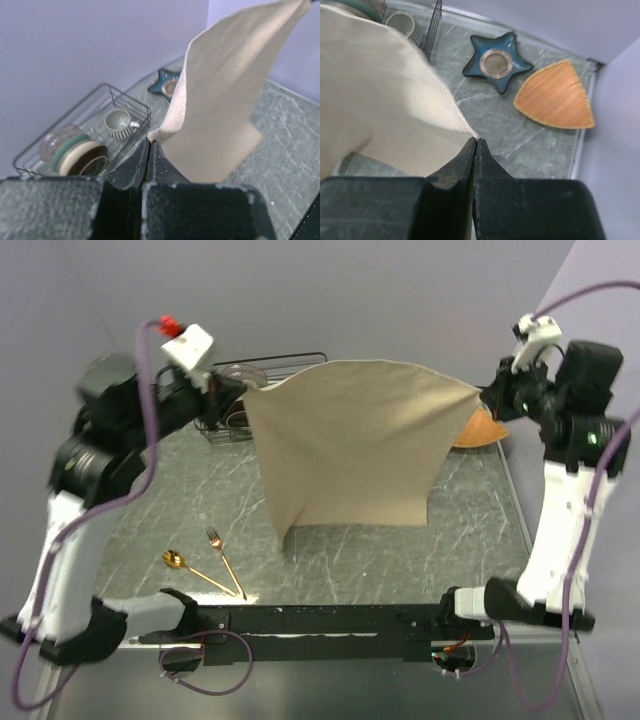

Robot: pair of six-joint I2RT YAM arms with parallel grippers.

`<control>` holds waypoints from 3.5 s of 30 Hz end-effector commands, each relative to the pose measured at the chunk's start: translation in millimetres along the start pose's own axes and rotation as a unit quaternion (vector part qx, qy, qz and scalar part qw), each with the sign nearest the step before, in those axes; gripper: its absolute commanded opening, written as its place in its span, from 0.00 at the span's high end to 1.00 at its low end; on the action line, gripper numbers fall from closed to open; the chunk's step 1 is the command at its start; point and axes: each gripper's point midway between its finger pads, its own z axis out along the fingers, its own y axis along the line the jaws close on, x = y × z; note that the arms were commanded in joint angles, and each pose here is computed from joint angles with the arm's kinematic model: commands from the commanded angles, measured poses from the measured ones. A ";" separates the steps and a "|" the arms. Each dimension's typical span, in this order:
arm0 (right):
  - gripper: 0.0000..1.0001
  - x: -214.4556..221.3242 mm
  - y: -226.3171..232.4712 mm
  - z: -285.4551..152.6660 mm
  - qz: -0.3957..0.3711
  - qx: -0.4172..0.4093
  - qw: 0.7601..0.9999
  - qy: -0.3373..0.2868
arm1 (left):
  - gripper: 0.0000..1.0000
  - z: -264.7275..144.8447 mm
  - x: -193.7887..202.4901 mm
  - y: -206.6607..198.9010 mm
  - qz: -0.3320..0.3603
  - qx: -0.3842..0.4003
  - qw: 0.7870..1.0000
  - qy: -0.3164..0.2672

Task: Fold the napkin into a case and place the utensils inside
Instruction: Flatten out the crumpled napkin at the center of the board, then fold and flatten the napkin at the center of the board.

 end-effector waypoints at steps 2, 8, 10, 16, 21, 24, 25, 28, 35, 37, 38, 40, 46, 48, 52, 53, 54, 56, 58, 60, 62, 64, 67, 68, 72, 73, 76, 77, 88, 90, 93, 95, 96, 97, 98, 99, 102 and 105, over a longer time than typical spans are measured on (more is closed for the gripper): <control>1.00 -9.9 21.2 -75.5 -0.052 0.047 0.994 -0.078 | 0.99 -65.9 -25.8 -23.7 0.031 0.012 0.998 -0.053; 1.00 -21.6 50.9 -145.8 -0.094 0.066 0.980 -0.161 | 0.99 -112.9 -34.9 -54.8 0.045 0.060 0.994 -0.081; 1.00 -24.7 58.4 -164.0 -0.102 0.070 0.976 -0.179 | 0.99 -125.3 -40.9 -60.6 0.047 0.067 0.993 -0.090; 1.00 -34.2 58.6 -168.3 -0.102 0.070 0.976 -0.181 | 0.99 -121.8 -42.6 -38.4 0.017 0.005 0.997 -0.076; 1.00 -39.3 38.9 -123.0 -0.079 0.060 0.982 -0.158 | 0.99 -83.7 -20.3 1.9 -0.013 -0.076 0.996 -0.037; 1.00 -39.0 21.6 -79.5 -0.063 0.054 0.988 -0.134 | 0.99 -51.4 -2.8 24.2 -0.020 -0.107 0.994 -0.018; 1.00 -32.1 15.0 -54.9 -0.055 0.051 0.991 -0.111 | 0.99 -33.7 15.6 33.3 -0.025 -0.117 0.993 0.005; 1.00 -27.0 0.1 -2.8 -0.054 0.058 0.993 -0.088 | 0.99 -1.0 40.9 72.4 -0.029 -0.152 0.988 0.024; 1.00 5.9 -37.6 118.4 -0.034 0.067 0.997 -0.027 | 0.99 70.5 124.4 136.5 -0.055 -0.138 0.987 0.065; 1.00 23.9 -41.5 155.0 -0.027 0.055 0.998 -0.003 | 0.99 89.0 157.5 147.5 -0.067 -0.128 0.986 0.081; 1.00 28.1 -36.6 167.5 -0.025 0.044 0.999 0.002 | 0.99 94.8 167.3 150.4 -0.073 -0.124 0.986 0.085; 1.00 47.6 -34.7 200.1 -0.021 0.033 0.999 0.027 | 0.99 108.2 193.8 161.1 -0.087 -0.123 0.984 0.091; 1.00 74.1 -20.9 248.9 -0.018 0.010 0.998 0.059 | 0.99 126.5 227.9 170.0 -0.103 -0.109 0.984 0.097; 1.00 74.5 -23.9 249.9 -0.025 0.013 0.998 0.063 | 0.99 127.0 230.5 162.1 -0.103 -0.086 0.986 0.101; 1.00 88.7 -25.4 237.7 -0.055 0.013 0.995 0.086 | 0.99 113.0 242.3 139.4 -0.088 -0.044 0.987 0.126; 1.00 94.4 -25.5 233.7 -0.070 0.010 0.993 0.092 | 0.99 107.7 245.9 135.7 -0.073 -0.038 0.988 0.132; 1.00 108.4 -21.4 225.6 -0.075 0.004 0.992 0.106 | 0.99 101.0 252.5 128.7 -0.068 -0.029 0.987 0.143; 1.00 125.1 -17.3 217.4 -0.099 -0.009 0.988 0.121 | 0.99 83.1 268.0 114.9 -0.042 -0.016 0.986 0.162; 1.00 154.1 -11.9 208.1 -0.107 -0.019 0.983 0.147 | 0.99 63.6 289.2 98.6 -0.025 0.000 0.982 0.187; 1.00 182.3 -7.4 201.3 -0.123 -0.033 0.976 0.176 | 0.99 46.6 311.7 84.4 -0.022 0.009 0.977 0.211; 1.00 200.9 -7.3 197.2 -0.138 -0.039 0.970 0.196 | 0.99 35.0 327.4 75.6 -0.010 0.020 0.973 0.228; 1.00 225.8 -4.9 191.7 -0.146 -0.045 0.964 0.217 | 0.99 21.6 348.0 61.2 -0.011 0.038 0.968 0.249; 1.00 257.3 -2.2 186.7 -0.153 -0.050 0.956 0.246 | 0.99 8.8 373.2 41.6 -0.009 0.061 0.959 0.276; 1.00 272.4 -1.0 185.3 -0.150 -0.054 0.952 0.261 | 0.99 7.3 378.9 34.4 -0.008 0.070 0.957 0.283; 1.00 294.9 1.2 186.1 -0.147 -0.059 0.945 0.286 | 0.99 3.8 395.0 12.7 -0.003 0.090 0.950 0.300; 1.00 297.5 2.5 186.0 -0.145 -0.062 0.944 0.289 | 0.99 4.5 395.5 9.0 -0.009 0.090 0.949 0.301; 1.00 299.4 5.6 184.0 -0.149 -0.068 0.941 0.295 | 0.99 6.0 400.4 -7.1 0.000 0.110 0.944 0.312; 1.00 300.9 5.2 180.9 -0.151 -0.068 0.940 0.298 | 0.99 5.4 403.3 -14.0 0.009 0.117 0.940 0.320; 1.00 307.5 1.7 146.0 -0.212 -0.070 0.925 0.307 | 0.99 -15.8 393.9 -24.3 0.082 0.159 0.922 0.344; 1.00 313.1 1.7 142.4 -0.216 -0.070 0.923 0.312 | 0.99 -21.7 395.7 -28.7 0.093 0.172 0.917 0.349; 1.00 324.4 4.3 143.3 -0.210 -0.074 0.921 0.319 | 0.99 -24.8 405.5 -38.5 0.092 0.185 0.908 0.364; 1.00 335.6 8.1 145.7 -0.205 -0.081 0.918 0.330 | 0.99 -22.6 414.5 -49.0 0.098 0.196 0.900 0.377; 1.00 338.7 10.9 147.0 -0.205 -0.084 0.916 0.334 | 0.99 -21.6 418.0 -52.1 0.095 0.195 0.898 0.382; 1.00 344.7 12.6 148.4 -0.205 -0.086 0.914 0.338 | 0.99 -20.8 422.4 -55.9 0.104 0.196 0.894 0.390; 1.00 346.6 13.7 149.5 -0.206 -0.086 0.914 0.339 | 0.99 -17.5 427.3 -56.9 0.104 0.195 0.891 0.395; 1.00 348.5 15.0 150.1 -0.208 -0.086 0.913 0.341 | 0.99 -17.5 430.7 -58.5 0.101 0.196 0.889 0.401; 1.00 357.7 15.1 151.4 -0.210 -0.087 0.909 0.350 | 0.99 -17.4 440.7 -59.2 0.101 0.198 0.880 0.420; 1.00 366.1 15.2 151.2 -0.214 -0.090 0.904 0.360 | 0.99 -18.3 445.7 -58.4 0.107 0.201 0.874 0.429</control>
